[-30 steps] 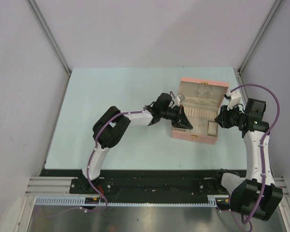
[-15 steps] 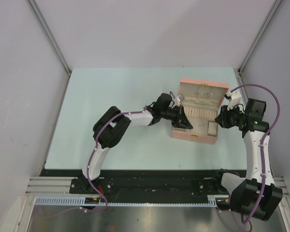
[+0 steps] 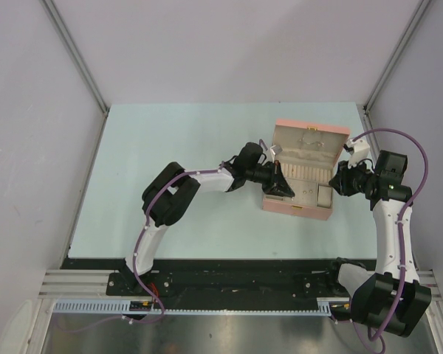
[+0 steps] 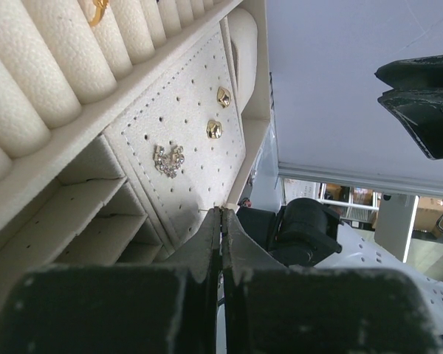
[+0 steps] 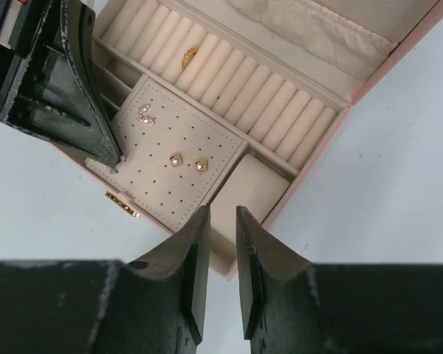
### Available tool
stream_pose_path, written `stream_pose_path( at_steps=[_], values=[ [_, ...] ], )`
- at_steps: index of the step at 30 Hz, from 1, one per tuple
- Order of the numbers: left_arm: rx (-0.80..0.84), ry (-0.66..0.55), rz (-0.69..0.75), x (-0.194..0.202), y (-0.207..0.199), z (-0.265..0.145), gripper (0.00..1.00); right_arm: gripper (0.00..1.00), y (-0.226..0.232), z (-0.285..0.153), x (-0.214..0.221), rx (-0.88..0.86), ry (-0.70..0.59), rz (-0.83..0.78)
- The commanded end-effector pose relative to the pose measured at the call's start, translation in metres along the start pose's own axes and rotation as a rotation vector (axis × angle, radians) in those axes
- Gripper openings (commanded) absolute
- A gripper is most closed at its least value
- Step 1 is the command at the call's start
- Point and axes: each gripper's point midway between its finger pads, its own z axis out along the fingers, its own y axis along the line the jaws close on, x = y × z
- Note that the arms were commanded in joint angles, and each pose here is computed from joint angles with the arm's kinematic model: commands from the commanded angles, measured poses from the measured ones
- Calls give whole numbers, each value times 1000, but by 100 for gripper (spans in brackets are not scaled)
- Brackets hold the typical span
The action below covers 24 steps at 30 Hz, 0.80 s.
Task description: Organize the mixed jewelry
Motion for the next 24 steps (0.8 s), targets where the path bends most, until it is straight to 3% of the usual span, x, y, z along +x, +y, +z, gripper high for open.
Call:
stream_pose_path(
  at_steps=[1,24],
  values=[
    [-25,2,-3,8,8,-1,0,25,3,-2,-4,-16,-21,-15],
    [-38,26,2,15,10,4,0,25,2,-4,-4,-13,-24,-11]
  ],
)
